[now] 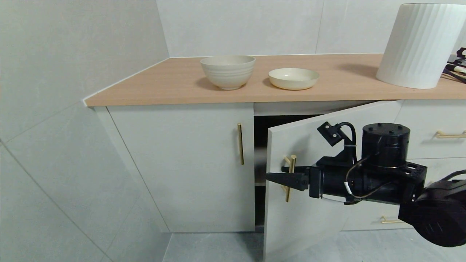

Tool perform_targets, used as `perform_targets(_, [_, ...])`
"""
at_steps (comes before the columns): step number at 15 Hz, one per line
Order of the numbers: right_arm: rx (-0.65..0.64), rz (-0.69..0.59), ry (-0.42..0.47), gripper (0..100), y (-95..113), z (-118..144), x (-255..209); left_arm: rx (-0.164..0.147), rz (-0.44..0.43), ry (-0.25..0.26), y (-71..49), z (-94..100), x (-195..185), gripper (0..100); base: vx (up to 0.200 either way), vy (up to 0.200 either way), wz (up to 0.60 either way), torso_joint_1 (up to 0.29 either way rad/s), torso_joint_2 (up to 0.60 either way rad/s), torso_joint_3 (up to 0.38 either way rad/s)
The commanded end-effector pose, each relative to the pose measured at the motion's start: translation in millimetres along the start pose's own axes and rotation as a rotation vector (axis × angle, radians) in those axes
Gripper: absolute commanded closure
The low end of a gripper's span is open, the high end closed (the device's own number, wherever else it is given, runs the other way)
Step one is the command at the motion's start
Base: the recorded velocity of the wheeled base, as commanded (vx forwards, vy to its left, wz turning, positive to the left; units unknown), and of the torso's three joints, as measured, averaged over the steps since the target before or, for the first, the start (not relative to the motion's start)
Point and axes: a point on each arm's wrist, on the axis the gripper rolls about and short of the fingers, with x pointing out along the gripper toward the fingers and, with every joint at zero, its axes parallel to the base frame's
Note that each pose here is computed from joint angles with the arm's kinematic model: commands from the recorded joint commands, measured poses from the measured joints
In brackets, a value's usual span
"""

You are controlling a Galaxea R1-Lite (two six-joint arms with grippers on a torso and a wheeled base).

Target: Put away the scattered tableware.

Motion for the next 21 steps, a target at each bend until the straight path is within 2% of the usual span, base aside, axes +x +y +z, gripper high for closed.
perform_targets(1, [-0.006, 0.011, -0.001, 0, 11.3, -3.4, -17.0, 0.0, 0.0, 0.0, 0.0, 0.0, 0.0, 0, 0.0, 0.0, 0.0, 0.0, 0.0, 0.0])
perform_targets(7, [0.01, -0.001, 0.023, 0, 12.4, -13.7, -24.8, 0.007, 0.0, 0.0, 0.0, 0.0, 0.0, 0, 0.0, 0.0, 0.0, 0.0, 0.0, 0.0])
perform_targets(8, [0.007, 0.002, 0.017, 0, 14.0, -12.3, -26.1, 0.03, 0.0, -0.002, 0.0, 0.2, 0.0, 0, 0.0, 0.0, 0.0, 0.0, 0.0, 0.0])
perform_targets(10, [0.01, 0.001, 0.021, 0, 14.2, -13.8, -27.2, 0.038, -0.019, -0.027, -0.4, 5.9, -1.5, 0, 0.0, 0.0, 0.0, 0.0, 0.0, 0.0])
perform_targets(11, [0.011, 0.003, 0.026, 0, 14.3, -15.2, -27.4, 0.038, -0.086, -0.064, -1.9, 17.8, -5.7, 0, 0.0, 0.0, 0.0, 0.0, 0.0, 0.0])
perform_targets(12, [0.011, 0.003, 0.026, 0, 14.3, -15.2, -27.4, 0.036, -0.092, -0.067, -2.1, 18.6, -6.0, 0, 0.0, 0.0, 0.0, 0.0, 0.0, 0.0])
perform_targets(13, [0.011, 0.003, 0.026, 0, 14.5, -15.3, -27.7, 0.031, -0.298, -0.098, -6.3, 41.2, -13.9, 0, 0.0, 0.0, 0.0, 0.0, 0.0, 0.0])
perform_targets(14, [0.009, 0.004, 0.024, 0, 15.1, -14.8, -28.3, 0.007, -0.456, -0.051, -8.9, 53.1, -14.4, 0, 0.0, 0.0, 0.0, 0.0, 0.0, 0.0])
perform_targets(16, [0.01, 0.008, 0.028, 0, 16.6, -15.9, -27.9, -0.026, -0.664, 0.031, -13.4, 79.1, -4.2, 0, 0.0, 0.0, 0.0, 0.0, 0.0, 0.0])
perform_targets(17, [0.011, 0.015, 0.035, 0, 18.2, -17.5, -26.5, -0.035, -0.694, 0.056, -14.3, 87.3, 1.2, 0, 0.0, 0.0, 0.0, 0.0, 0.0, 0.0])
perform_targets(18, [0.01, 0.017, 0.038, 0, 18.7, -18.6, -26.4, -0.062, -0.765, 0.118, -16.5, 111.9, 19.5, 0, 0.0, 0.0, 0.0, 0.0, 0.0, 0.0])
perform_targets(19, [0.01, 0.017, 0.038, 0, 18.7, -18.6, -26.4, -0.086, -0.826, 0.177, -18.6, 128.6, 40.2, 0, 0.0, 0.0, 0.0, 0.0, 0.0, 0.0])
perform_targets(21, [0.01, 0.017, 0.038, 0, 18.5, -18.4, -26.0, -0.138, -0.925, 0.281, -23.0, 152.9, 86.4, 0, 0.0, 0.0, 0.0, 0.0, 0.0, 0.0])
